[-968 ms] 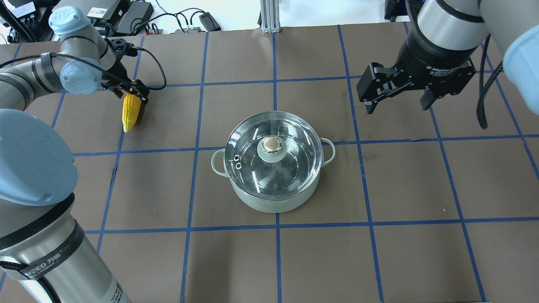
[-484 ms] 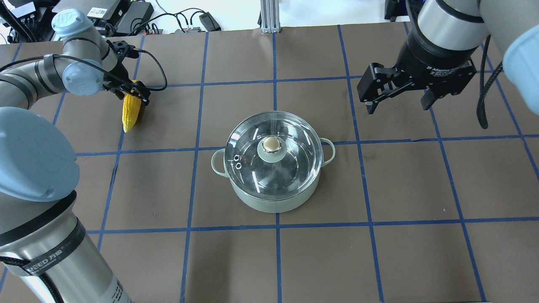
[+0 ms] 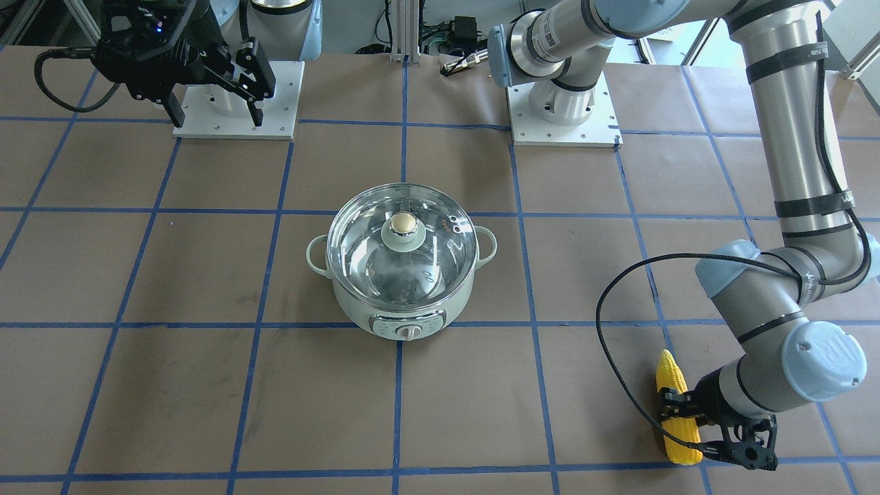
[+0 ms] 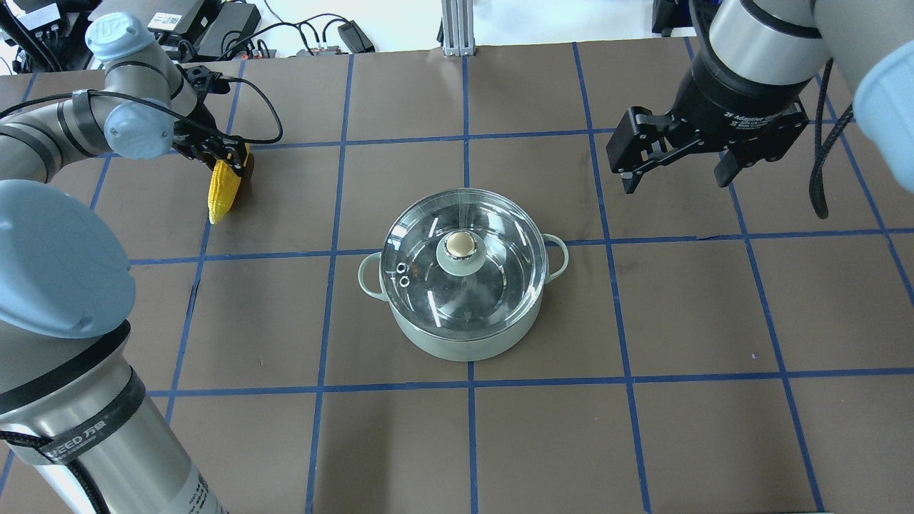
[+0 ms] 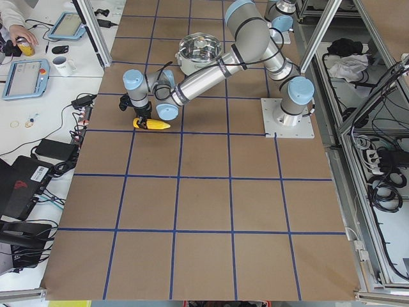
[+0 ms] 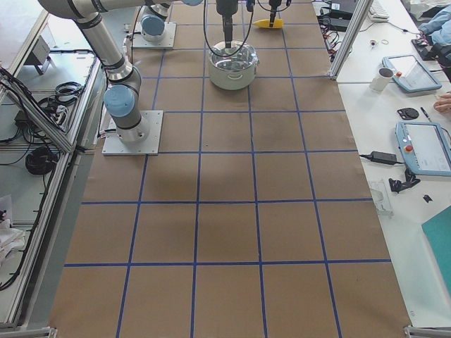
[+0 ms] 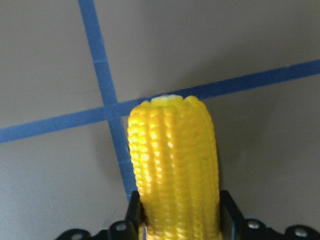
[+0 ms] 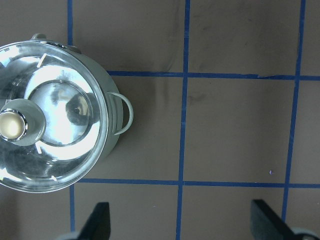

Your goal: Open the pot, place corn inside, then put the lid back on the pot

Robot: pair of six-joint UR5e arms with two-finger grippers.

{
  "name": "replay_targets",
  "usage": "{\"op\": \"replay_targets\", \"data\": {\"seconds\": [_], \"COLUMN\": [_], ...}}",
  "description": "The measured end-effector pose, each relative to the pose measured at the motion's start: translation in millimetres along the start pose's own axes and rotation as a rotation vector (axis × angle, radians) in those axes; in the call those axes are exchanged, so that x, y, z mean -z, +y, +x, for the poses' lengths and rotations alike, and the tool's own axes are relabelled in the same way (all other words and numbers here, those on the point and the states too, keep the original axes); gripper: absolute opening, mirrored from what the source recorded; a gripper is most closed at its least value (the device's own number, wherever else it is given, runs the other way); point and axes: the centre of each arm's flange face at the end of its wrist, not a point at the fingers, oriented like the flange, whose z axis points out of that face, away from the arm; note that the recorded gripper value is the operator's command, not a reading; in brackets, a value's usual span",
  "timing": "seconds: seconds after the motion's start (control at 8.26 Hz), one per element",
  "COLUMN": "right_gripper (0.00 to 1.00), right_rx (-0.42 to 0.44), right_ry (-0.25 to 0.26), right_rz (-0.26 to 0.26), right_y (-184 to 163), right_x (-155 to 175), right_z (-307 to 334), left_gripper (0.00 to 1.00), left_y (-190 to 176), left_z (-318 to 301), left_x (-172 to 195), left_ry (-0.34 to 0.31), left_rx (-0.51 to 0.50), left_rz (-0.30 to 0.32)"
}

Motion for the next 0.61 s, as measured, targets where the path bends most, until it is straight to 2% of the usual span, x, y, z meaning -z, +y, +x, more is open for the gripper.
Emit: {"op": "replay_targets", "data": {"seconds": [0.36, 0.61], "right_gripper": [1.0, 1.0], "right_rx": [-0.009, -0.015], "right_ry": [-0.004, -0.006], "right_rz": [-0.009, -0.014], "right_y": [1, 1], "right_x": [-1, -1], "right_z": [0, 0], "left_gripper": [0.0, 0.0], "left_y": [1, 9], "left_z": [-1, 4], "left_x": [15, 53], "left_ry": [-0.019, -0.023], "left_rx": [0.01, 0.06], "left_rz": [0.009, 0.009]}}
